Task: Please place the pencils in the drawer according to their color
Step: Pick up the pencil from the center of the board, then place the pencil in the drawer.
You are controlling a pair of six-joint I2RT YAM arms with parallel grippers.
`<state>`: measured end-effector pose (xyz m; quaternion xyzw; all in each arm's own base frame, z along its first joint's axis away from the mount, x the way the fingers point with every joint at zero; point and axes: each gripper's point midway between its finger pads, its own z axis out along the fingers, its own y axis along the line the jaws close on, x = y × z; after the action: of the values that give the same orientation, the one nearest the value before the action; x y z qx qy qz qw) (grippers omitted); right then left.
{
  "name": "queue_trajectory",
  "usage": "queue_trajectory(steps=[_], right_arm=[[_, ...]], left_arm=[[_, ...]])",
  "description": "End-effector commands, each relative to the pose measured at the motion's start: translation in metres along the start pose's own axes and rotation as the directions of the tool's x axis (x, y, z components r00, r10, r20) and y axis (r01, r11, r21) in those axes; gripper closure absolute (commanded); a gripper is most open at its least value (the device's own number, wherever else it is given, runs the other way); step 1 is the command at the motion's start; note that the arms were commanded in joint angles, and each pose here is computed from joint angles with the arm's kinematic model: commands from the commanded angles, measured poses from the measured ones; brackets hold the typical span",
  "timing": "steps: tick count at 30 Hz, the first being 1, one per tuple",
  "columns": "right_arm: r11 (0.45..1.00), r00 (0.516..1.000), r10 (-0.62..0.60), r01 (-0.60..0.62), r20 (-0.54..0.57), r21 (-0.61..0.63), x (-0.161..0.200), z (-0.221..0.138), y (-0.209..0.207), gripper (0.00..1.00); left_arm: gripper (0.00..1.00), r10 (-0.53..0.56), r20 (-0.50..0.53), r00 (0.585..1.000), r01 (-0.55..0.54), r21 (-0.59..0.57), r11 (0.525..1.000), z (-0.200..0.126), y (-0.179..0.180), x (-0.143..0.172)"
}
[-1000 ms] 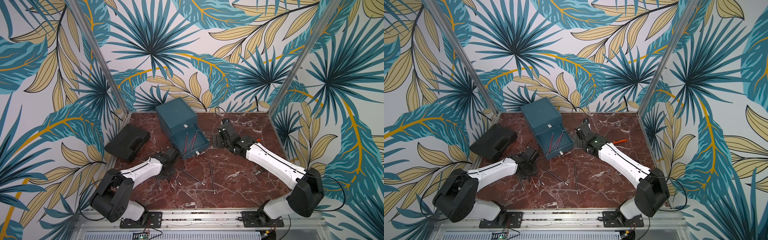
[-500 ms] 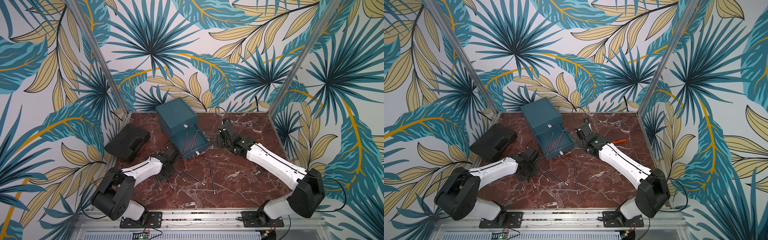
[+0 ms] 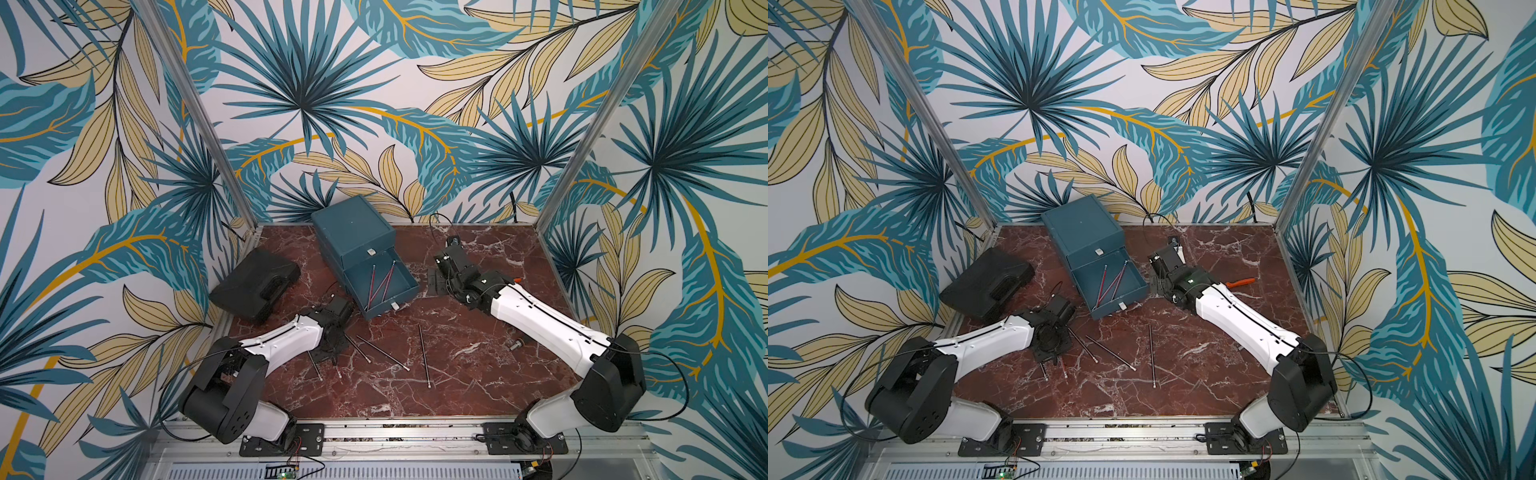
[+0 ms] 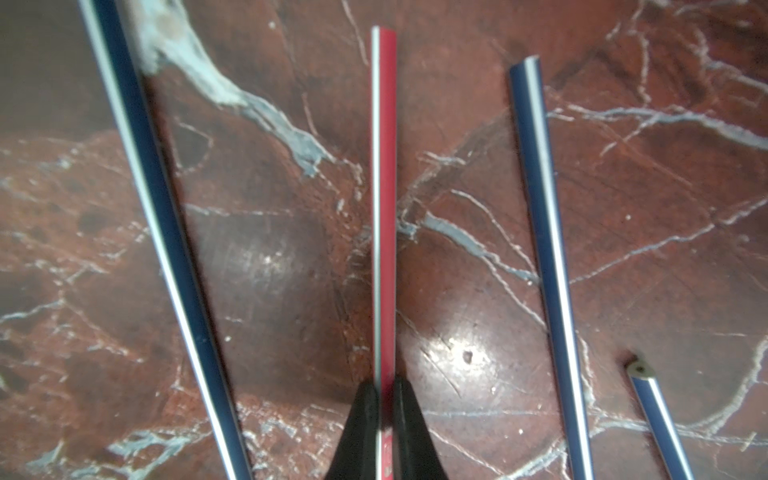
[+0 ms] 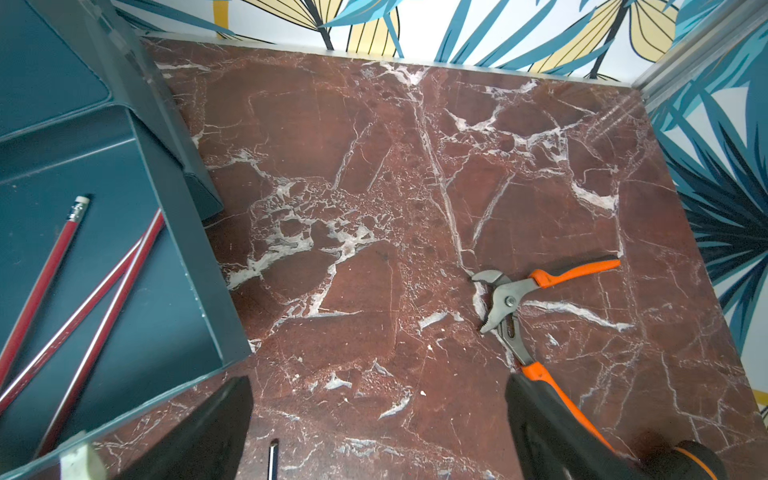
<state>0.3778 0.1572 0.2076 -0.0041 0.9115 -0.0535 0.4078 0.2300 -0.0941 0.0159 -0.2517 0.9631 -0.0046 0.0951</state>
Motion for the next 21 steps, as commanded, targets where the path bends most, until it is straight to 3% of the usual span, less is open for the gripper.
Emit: queue_trajectory(steps=[1, 15, 21], right_arm=[[0.999, 1.0, 0.028, -0.028, -0.001, 0.034, 0.0, -0.002, -0.008, 0.01], [0.994, 0.993, 0.112, -0.112, -0.025, 0.014, 0.004, 0.003, -0.013, 0.01], [0.988, 0.988, 0.156, -0.156, 0.003, -0.014, -0.004, -0.003, -0.014, 0.01]], left_arm=[[1.0, 0.011, -0.05, 0.999, -0.014, -0.059, 0.998, 0.009, 0.021, 0.015], [1.0, 0.021, 0.253, 0.967, -0.024, 0.01, 1.0, -0.079, 0.022, -0.041], [1.0, 0.069, 0.467, 0.881, -0.128, 0.097, 0.987, -0.143, 0.01, -0.076]])
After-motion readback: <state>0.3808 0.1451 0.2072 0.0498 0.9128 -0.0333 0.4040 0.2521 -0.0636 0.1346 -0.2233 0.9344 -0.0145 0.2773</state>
